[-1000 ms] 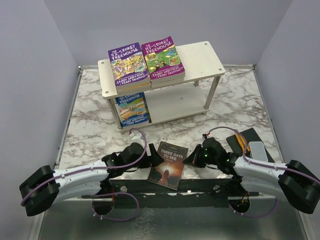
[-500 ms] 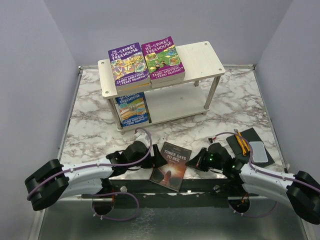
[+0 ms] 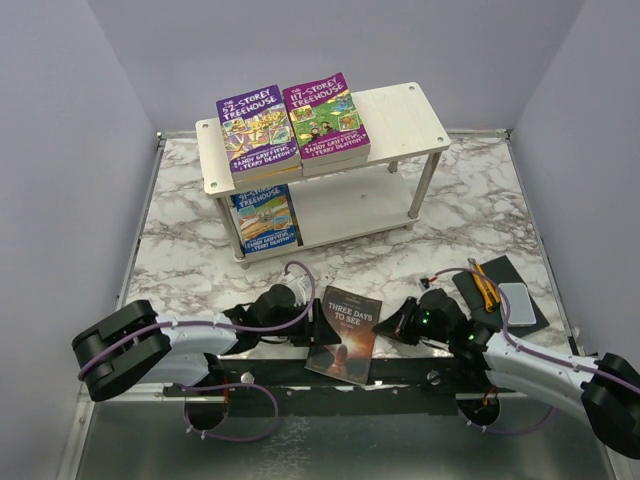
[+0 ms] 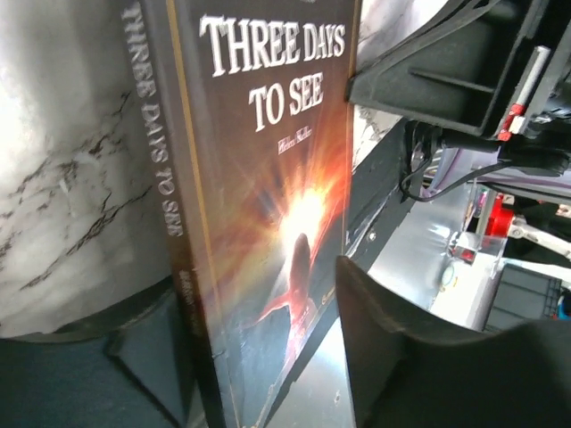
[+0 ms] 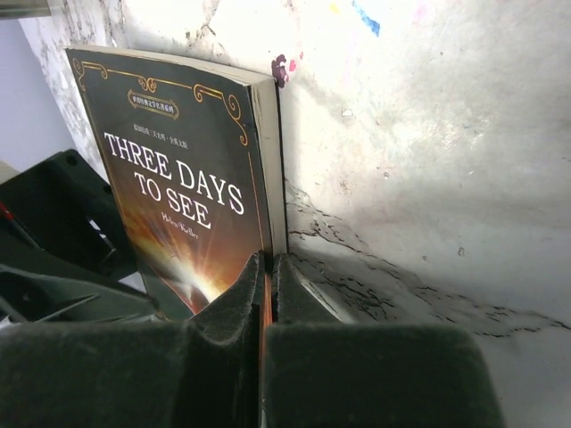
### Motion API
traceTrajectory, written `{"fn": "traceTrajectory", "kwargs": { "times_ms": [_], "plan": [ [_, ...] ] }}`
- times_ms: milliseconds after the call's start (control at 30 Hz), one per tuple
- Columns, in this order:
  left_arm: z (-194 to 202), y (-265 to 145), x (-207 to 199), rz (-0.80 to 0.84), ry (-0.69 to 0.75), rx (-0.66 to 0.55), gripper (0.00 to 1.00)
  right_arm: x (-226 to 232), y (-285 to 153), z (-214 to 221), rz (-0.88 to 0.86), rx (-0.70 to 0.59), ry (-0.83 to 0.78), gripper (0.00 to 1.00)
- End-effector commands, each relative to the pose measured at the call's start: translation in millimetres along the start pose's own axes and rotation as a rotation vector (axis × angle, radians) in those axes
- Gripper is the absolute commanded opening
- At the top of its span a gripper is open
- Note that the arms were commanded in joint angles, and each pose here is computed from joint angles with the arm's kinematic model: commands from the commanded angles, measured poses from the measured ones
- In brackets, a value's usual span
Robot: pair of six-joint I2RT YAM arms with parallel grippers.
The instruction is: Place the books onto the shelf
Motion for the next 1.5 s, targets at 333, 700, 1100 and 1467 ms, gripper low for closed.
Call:
{"fn": "traceTrajectory", "kwargs": {
  "times_ms": [333, 700, 1100, 1467],
  "plan": [
    [18.5, -8.2, -6.0, 0.046, -0.051, 0.062, 0.00, -40.8, -2.3, 7.4, 0.089, 0.029, 0.029, 0.01],
    [-39.6, -38.4, -55.9, 0.154, -0.016, -0.188, 0.00, 6.5, -16.8, 8.0, -0.022, 0.031, -0.048, 0.46],
    [-81.3, -94.0, -94.4, 0.280, -0.027, -0.454, 0.00, 108.8, -70.2, 31.4, -0.422, 0.120, -0.291, 0.66],
    [-95.5, -132.7, -111.8, 0.425, -0.067, -0.618, 0.00, 143.0, -77.4, 66.1, -0.583, 0.353, -0.379, 0.66]
  ]
}}
Point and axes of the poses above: each gripper's point midway between its finger pads, its own y axis out along the fingers, its own x axis along the line the jaws close on, z = x × y, the point moved 1 cm from there along -y, back along the fingers, and after that the axes turned 15 degrees about y, right-handed, at the moved point
